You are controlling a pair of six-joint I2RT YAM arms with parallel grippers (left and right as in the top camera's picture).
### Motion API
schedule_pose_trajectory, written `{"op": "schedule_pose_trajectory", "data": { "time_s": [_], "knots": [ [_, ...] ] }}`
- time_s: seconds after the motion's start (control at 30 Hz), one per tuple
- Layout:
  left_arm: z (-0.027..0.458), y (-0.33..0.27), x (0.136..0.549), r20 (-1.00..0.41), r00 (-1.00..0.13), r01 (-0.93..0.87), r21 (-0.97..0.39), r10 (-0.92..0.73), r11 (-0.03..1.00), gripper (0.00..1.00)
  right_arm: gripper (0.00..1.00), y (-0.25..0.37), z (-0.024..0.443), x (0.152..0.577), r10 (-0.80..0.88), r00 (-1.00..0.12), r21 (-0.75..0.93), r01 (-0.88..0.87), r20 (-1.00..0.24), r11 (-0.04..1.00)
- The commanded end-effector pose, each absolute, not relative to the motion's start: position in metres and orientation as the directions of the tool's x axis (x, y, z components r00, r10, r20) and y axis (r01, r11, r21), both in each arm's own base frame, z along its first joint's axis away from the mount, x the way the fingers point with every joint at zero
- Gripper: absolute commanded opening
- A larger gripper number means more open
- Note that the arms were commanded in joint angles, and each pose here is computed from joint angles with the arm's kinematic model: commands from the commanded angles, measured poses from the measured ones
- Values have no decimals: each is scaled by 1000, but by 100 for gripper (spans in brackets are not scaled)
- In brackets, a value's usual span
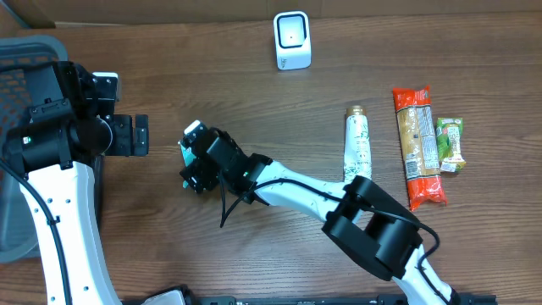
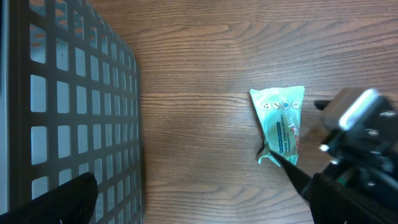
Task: Scan the item barcode
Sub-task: 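Move the right gripper left to the blue tissue pack, then grasp the blue tissue pack and lift it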
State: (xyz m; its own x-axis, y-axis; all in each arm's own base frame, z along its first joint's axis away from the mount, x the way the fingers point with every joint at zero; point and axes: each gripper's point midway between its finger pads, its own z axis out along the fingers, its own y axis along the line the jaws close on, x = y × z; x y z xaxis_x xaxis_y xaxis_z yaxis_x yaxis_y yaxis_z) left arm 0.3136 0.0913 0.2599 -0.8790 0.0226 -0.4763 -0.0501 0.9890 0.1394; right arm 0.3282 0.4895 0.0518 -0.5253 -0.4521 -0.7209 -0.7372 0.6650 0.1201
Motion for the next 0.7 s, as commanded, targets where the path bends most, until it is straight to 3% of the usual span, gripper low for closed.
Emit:
{"op": "schedule_pose_trajectory", "data": {
  "time_s": [0.0, 0.17, 0.43, 0.57, 0.67],
  "knots": [
    [264, 91, 313, -487, -873, -39, 143, 36, 989, 100, 96, 499, 46, 326, -412, -569, 178, -713, -712, 678],
    [264, 91, 313, -487, -873, -38, 143, 37, 989, 100, 91, 490, 19, 329, -379, -643, 205, -646, -665, 736],
    [264, 91, 313, -487, -873, -39, 143, 36, 989, 100, 60, 447, -6, 354, -313, -759, 216, -507, -571, 835],
    [264, 91, 313, -487, -873, -39, 143, 36, 989, 100, 46, 427, -11, 358, -310, -822, 303, -485, -478, 820],
    [264, 91, 313, -487, -873, -39, 143, 36, 989, 100, 42, 416, -6, 354, -309, -863, 390, -465, -399, 795]
  ]
}}
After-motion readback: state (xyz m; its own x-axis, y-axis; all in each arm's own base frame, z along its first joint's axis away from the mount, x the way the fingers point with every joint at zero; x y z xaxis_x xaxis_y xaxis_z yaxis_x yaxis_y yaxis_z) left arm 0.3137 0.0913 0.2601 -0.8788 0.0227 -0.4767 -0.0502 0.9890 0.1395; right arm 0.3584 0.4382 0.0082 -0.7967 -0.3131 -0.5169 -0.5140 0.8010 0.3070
